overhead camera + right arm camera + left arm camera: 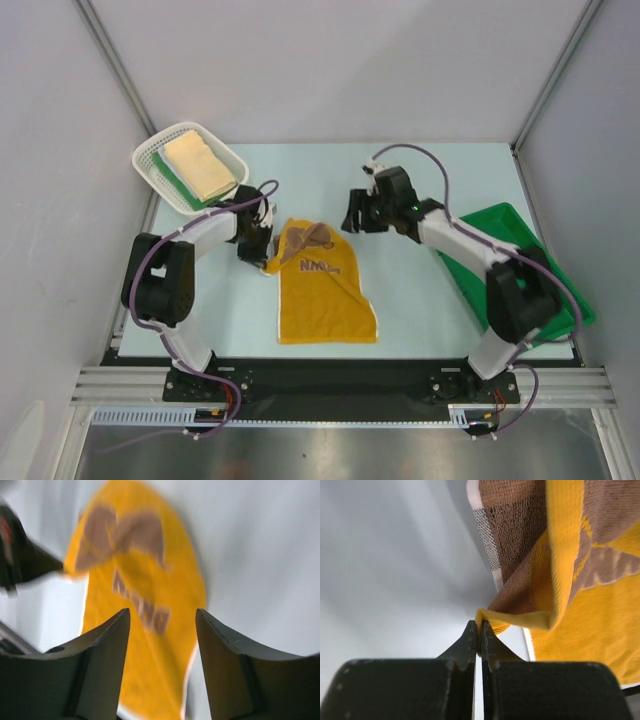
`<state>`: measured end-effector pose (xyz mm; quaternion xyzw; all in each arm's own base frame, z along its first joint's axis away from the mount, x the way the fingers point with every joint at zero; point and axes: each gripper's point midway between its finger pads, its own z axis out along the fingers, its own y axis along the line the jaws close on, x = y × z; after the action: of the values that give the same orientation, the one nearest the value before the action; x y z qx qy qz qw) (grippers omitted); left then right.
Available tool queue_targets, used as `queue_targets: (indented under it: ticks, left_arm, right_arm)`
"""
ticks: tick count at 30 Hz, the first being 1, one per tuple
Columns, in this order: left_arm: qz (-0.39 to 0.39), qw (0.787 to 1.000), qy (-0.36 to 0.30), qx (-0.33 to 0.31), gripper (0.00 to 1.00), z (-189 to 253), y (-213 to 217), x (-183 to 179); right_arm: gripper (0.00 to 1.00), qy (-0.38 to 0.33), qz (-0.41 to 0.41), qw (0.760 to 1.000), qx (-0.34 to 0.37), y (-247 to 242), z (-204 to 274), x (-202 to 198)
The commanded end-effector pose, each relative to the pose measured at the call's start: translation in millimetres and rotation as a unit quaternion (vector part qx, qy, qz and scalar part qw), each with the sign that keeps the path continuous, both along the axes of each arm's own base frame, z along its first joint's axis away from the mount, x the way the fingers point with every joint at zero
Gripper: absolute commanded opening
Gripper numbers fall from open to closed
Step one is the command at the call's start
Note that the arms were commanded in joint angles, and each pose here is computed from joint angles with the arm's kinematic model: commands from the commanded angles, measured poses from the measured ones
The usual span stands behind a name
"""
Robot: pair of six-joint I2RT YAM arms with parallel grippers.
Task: Fold and stack the towels
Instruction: Flatten out the crumpled towel
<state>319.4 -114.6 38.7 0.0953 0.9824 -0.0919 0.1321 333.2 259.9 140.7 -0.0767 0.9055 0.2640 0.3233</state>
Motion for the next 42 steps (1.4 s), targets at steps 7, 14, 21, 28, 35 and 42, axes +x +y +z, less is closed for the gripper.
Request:
queue_targets:
  ticks: [7,14,21,28,35,42]
  left_arm:
    - [0.03,0.999,-0.03,-0.013,0.0,4.1,3.2,-8.7]
    - [0.035,0.998,-0.05,-0.023,0.0,14.9,-1.2,3.0]
    - [0.031,0.994,-0.056,-0.09,0.0,26.1,-25.5,8.4]
    - [0.02,0.991,-0.066,-0.115,0.0,40.8,-32.3,5.1]
    - [0.04,0.993,-0.069,-0.089,0.0,39.6,-18.4,-13.0]
    - [0.024,0.992,-0.051,-0.111,0.0,27.3,-25.7,-25.1]
  right_arm:
    - [0.73,-0.061,0.195,0.978,0.041,110.5,-2.3,106.8]
    - [0.73,-0.013,0.239,0.97,0.049,138.2,-50.7,110.2]
    - [0.33,-0.013,0.24,0.969,0.065,142.0,-45.7,107.4]
    - [0.0,-0.051,0.22,0.973,0.05,125.2,-10.4,94.4]
    - [0.0,-0.084,0.202,0.976,-0.023,83.0,5.3,13.5]
    - [0.31,-0.044,0.215,0.976,-0.01,65.4,-41.1,-110.3]
